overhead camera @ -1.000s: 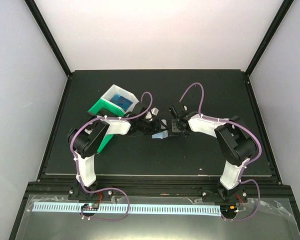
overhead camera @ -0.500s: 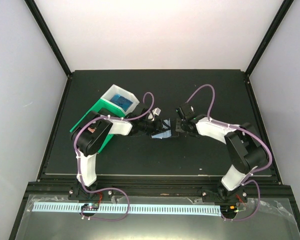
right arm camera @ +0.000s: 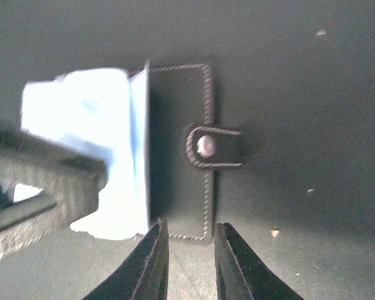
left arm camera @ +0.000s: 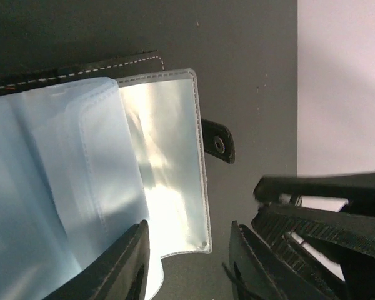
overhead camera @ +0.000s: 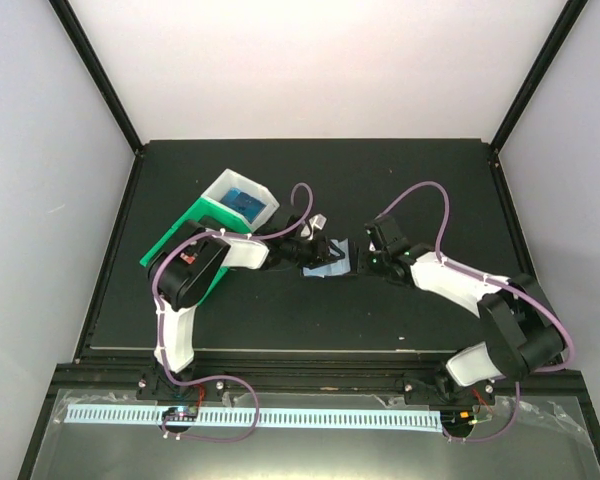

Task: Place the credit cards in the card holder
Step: Open the card holder at the center of the board.

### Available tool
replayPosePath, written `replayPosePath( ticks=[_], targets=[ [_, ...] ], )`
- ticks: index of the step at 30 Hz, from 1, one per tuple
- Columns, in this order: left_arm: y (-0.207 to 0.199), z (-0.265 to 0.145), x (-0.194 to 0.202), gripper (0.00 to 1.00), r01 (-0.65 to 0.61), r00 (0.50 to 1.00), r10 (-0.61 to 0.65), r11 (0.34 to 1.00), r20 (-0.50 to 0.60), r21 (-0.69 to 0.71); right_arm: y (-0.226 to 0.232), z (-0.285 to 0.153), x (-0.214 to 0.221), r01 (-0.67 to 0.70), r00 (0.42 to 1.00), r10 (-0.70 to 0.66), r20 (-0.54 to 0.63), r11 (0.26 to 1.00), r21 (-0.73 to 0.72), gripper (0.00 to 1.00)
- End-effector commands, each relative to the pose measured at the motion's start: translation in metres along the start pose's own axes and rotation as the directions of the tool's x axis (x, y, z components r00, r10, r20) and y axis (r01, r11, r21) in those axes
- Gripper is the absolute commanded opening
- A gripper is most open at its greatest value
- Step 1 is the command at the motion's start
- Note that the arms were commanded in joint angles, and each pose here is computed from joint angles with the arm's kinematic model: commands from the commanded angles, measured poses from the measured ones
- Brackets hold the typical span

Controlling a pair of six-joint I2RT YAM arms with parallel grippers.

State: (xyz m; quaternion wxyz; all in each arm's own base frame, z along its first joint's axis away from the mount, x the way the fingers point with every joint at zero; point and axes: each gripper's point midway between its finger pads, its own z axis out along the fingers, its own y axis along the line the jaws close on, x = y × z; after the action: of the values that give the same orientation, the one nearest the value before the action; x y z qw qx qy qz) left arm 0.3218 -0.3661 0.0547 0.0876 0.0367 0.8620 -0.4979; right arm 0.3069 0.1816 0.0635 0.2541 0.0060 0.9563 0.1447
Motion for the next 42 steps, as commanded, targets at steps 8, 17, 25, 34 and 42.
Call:
replayPosePath(
  ticks=[8,17,25,34,42],
  targets=[
    [-0.022,0.011,-0.005,0.33,-0.029,0.999,0.03,0.997,-0.022,0.068,0.039,0.001,0.026,-0.012,0.996,-0.014,-0.092,0.963,-0.27,0.1],
    [-0.072,-0.002,0.0,0.35,-0.076,0.994,0.091,0.97,-0.056,0.23,0.027,-0.007,0.014,-0.077,0.996,0.086,0.023,0.967,-0.244,0.11],
    [-0.085,-0.005,-0.005,0.38,-0.148,0.985,0.164,0.961,-0.052,0.235,0.033,-0.02,0.007,-0.06,0.994,0.083,0.069,0.956,-0.288,0.12],
    [-0.092,-0.019,-0.018,0.42,-0.219,0.975,0.22,0.967,0.011,0.126,0.029,-0.033,-0.003,-0.042,0.99,0.074,0.117,0.966,-0.255,0.16],
    [-0.052,-0.097,-0.035,0.53,-0.248,0.928,0.326,0.903,0.183,-0.351,0.039,-0.018,-0.014,0.039,0.998,-0.032,0.061,0.991,-0.125,0.26]
  ],
)
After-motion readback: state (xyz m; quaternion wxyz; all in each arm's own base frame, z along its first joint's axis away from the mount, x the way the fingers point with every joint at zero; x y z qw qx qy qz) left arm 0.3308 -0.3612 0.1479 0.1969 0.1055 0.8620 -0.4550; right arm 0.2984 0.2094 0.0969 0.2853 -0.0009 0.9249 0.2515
